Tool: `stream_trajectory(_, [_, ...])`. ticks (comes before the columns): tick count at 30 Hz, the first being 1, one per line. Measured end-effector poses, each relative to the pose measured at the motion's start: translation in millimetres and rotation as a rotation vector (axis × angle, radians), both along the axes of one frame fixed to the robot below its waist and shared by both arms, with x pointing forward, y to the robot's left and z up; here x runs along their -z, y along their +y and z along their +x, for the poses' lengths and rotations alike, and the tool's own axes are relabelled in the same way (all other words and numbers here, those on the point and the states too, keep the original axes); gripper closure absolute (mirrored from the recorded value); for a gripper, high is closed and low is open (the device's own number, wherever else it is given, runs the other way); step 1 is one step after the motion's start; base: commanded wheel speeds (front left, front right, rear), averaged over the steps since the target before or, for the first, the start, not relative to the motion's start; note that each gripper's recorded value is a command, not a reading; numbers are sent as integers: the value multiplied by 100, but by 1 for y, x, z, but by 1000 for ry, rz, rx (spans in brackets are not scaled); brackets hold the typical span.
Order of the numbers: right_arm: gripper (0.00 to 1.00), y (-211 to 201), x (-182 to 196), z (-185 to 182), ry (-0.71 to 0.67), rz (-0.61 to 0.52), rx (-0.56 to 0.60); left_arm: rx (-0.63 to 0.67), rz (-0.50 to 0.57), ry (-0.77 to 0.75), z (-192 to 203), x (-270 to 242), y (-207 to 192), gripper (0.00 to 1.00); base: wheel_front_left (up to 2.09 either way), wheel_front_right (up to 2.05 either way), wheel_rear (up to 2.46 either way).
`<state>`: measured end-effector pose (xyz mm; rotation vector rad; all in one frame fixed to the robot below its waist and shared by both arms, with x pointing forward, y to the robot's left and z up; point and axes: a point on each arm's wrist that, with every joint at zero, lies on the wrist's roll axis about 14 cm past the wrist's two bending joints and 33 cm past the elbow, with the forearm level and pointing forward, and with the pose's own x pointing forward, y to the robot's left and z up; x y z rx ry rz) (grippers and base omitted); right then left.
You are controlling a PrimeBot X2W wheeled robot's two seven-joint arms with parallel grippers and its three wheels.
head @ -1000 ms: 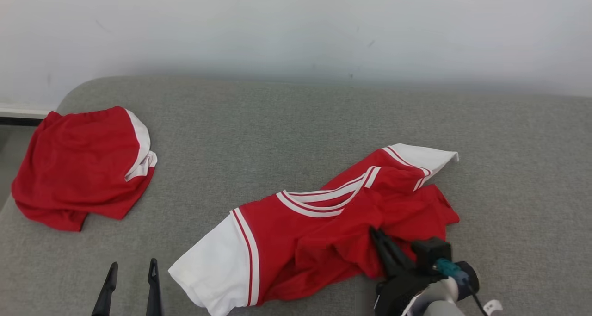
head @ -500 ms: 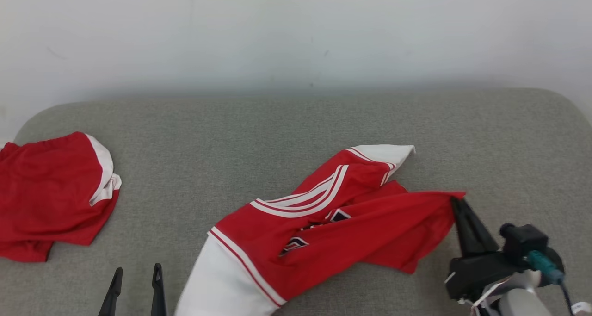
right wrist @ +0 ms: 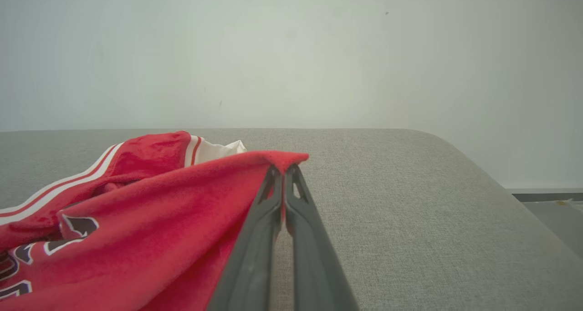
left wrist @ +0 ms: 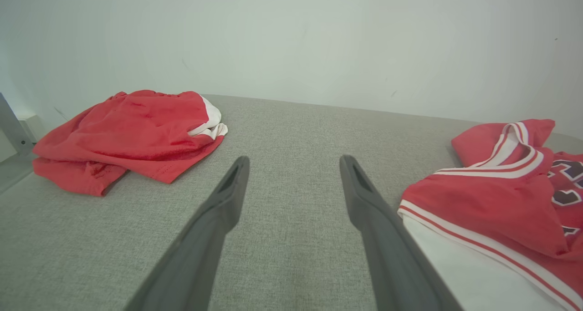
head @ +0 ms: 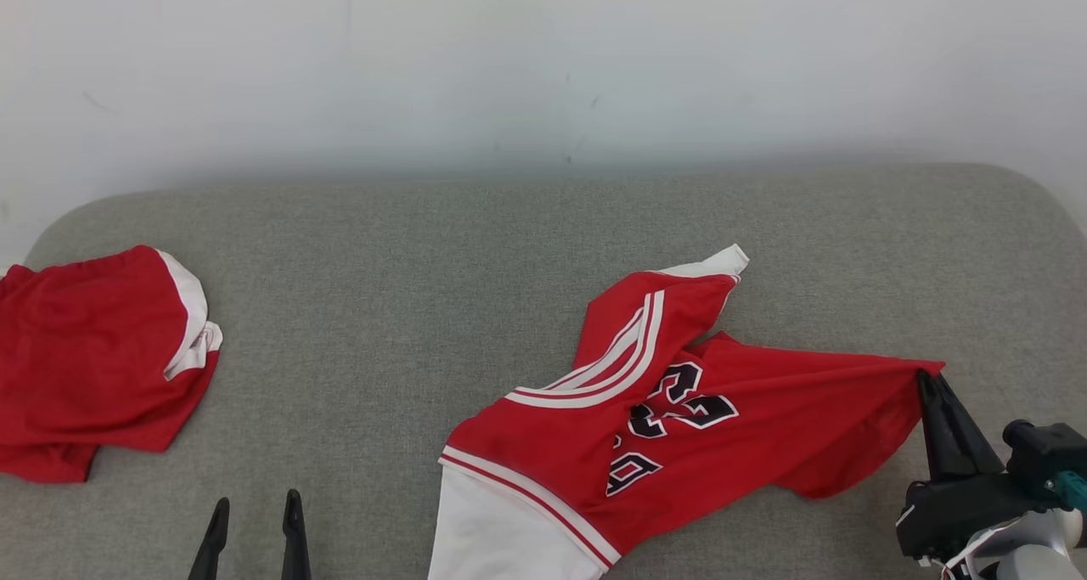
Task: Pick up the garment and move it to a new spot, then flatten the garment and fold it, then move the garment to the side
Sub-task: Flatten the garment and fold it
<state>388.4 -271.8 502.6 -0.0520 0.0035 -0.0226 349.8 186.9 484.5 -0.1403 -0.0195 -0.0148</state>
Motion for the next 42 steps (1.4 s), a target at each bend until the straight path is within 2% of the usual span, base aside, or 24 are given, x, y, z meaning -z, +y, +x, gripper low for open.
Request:
stream_trajectory(8, [100,-22,-12,3,-24,-16,60,-13,-3,10,-3,3,3,0,0,0,0])
stream_trajectory(9, [83,-22,-10,4,-8,-19,61,-17,-2,10,-3,3,4,0,0,0,0])
stream_trajectory(10, [2,-22,-9,4,1,-19,62,-19,-2,11,-3,3,4,0,0,0,0])
stream_trajectory(18, [0,-22,-22,2,-55,-36,72,-23,-4,12,-2,4,6,0,0,0,0])
stream_trajectory(30, [0,12,-42,-9,-166,-1,25,-15,7,1,2,0,4,0,0,0,0])
stream_trajectory(42, [0,45,-25,-29,-154,92,4,-30,38,-9,1,-4,10,0,0,0,0])
